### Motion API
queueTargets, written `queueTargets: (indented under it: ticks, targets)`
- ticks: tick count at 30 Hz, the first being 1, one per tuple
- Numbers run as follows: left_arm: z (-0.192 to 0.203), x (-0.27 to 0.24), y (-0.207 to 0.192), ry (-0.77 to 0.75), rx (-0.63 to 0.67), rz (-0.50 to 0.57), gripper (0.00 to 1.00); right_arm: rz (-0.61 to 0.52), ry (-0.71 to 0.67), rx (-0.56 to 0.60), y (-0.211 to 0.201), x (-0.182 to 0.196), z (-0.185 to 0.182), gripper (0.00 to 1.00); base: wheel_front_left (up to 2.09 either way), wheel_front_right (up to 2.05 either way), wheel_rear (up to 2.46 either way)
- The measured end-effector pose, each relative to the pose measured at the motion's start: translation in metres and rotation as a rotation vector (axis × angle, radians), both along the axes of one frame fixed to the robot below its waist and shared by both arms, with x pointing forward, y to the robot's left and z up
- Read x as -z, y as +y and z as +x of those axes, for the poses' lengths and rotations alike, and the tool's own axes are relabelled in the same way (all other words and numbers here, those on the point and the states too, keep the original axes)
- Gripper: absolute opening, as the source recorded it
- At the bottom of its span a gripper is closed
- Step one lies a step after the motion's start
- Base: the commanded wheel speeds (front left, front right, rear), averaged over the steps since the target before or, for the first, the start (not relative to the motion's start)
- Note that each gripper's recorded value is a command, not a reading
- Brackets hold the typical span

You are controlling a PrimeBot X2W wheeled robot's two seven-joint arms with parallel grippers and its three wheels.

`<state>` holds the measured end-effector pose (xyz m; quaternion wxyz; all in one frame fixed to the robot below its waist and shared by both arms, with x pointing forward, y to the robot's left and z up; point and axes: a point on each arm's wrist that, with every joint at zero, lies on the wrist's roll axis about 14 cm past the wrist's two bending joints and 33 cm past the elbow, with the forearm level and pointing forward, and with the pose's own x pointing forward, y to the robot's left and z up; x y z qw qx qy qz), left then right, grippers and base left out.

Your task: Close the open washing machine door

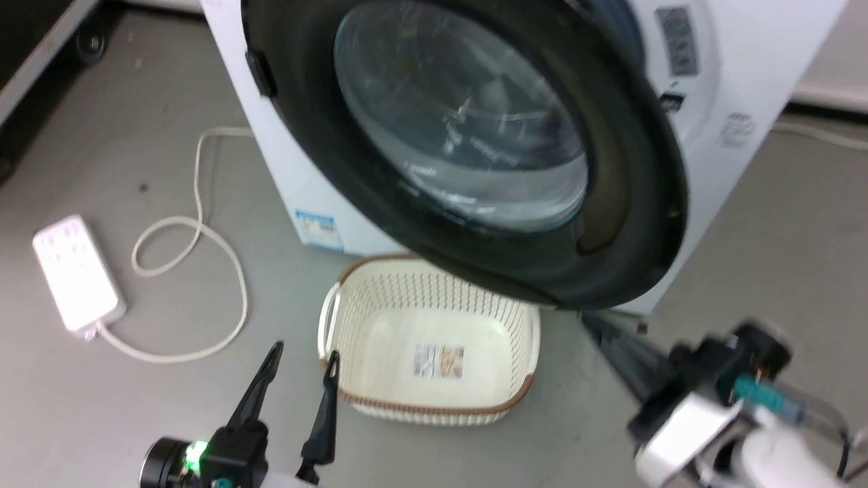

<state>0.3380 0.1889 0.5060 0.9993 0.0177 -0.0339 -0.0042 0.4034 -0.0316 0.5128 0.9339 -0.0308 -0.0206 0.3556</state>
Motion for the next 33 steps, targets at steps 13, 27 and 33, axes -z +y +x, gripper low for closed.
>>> queueTargets:
  ticks: [13, 27, 33]
  targets:
    - [0.025, 0.017, 0.009, 0.055, -0.045, -0.004, 1.00, -0.018, 0.041, 0.029, -0.021, 0.008, 0.111, 0.00, 0.00, 0.00, 0.00]
    - [0.043, 0.030, 0.008, 0.087, -0.047, 0.002, 1.00, 0.018, 0.076, 0.230, -0.063, 0.003, 0.212, 0.00, 0.00, 0.00, 0.00]
    - [0.042, 0.026, 0.008, 0.076, -0.052, -0.002, 1.00, 0.018, 0.091, 0.245, -0.063, 0.005, 0.214, 0.00, 0.00, 0.00, 0.00]
